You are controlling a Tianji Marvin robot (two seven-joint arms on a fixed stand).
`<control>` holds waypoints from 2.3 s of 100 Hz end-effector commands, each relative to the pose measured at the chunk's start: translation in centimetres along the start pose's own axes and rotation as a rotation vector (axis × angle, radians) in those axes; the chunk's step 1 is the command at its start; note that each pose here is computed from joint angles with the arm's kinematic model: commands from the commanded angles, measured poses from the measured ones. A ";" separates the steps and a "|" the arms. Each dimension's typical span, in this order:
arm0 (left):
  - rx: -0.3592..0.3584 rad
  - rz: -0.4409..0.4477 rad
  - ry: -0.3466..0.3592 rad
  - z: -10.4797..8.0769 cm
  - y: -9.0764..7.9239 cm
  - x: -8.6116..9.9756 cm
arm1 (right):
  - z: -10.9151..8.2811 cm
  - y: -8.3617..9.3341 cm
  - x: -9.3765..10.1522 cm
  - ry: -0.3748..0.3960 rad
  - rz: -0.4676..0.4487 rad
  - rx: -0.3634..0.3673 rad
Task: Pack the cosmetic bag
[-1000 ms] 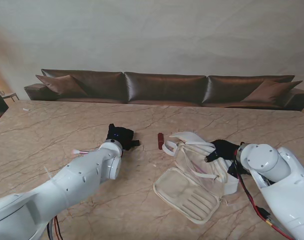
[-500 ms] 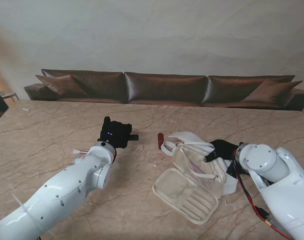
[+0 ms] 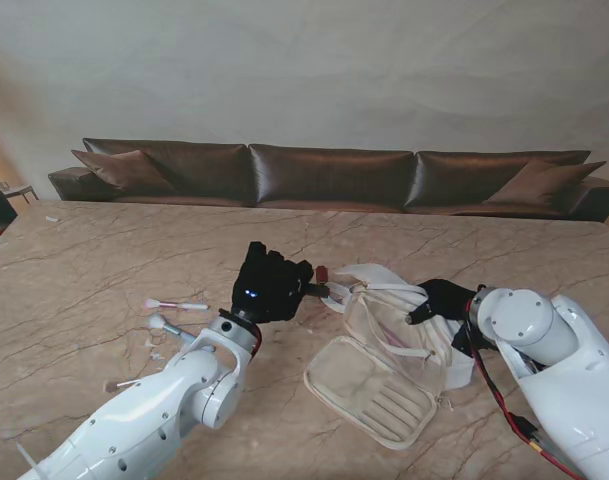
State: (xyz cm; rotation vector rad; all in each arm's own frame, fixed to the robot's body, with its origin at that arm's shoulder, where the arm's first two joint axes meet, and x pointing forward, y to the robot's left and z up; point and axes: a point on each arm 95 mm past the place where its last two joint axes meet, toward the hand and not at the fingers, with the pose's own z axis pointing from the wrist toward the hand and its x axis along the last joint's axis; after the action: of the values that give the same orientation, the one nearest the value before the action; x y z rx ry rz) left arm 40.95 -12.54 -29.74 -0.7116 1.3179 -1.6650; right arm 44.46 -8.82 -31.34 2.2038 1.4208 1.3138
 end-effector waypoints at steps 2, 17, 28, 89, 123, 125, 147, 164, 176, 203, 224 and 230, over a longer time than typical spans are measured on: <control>0.020 -0.075 0.039 -0.6 -0.2 2.9 | 0.0 -0.3 0.7 0.023 -0.005 0.003; 0.070 -0.106 0.090 -1.4 -0.4 5.2 | 0.0 -0.3 0.8 0.027 -0.007 0.003; 0.101 -0.112 0.125 -1.7 -0.5 6.7 | 0.0 -0.5 0.9 0.029 -0.006 0.003; 0.132 -0.176 0.175 0.1 0.6 12.6 | 0.1 -1.2 2.1 0.055 -0.003 0.003; 0.094 -0.173 0.178 1.4 2.2 13.1 | 0.2 -1.5 2.2 0.059 -0.003 0.017; 0.091 -0.170 0.179 1.5 2.3 13.1 | 0.2 -1.5 2.2 0.059 -0.003 0.018; 0.060 -0.115 0.196 2.4 3.3 12.7 | 0.1 -1.6 2.2 0.060 -0.004 0.026; 0.031 -0.067 0.205 2.8 3.7 12.2 | -0.1 -1.6 2.1 0.058 -0.006 0.028; 0.018 -0.031 0.211 3.0 3.9 11.7 | -0.2 -1.6 2.1 0.058 -0.009 0.025; -0.003 -0.019 0.254 2.7 3.7 10.8 | -0.3 -1.5 2.0 0.059 -0.020 0.018; -0.003 -0.019 0.279 2.2 3.5 10.5 | -0.3 -1.5 2.0 0.055 -0.018 0.013; -0.002 -0.021 0.282 2.2 3.5 10.4 | -0.3 -1.5 2.0 0.055 -0.017 0.013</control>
State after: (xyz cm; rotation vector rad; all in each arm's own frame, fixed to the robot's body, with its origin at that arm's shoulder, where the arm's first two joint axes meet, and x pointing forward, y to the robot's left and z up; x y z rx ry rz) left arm 39.16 -22.98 -33.30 -0.5027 1.5122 -1.8258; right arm 43.69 -7.00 -31.10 2.1822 1.4583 1.3563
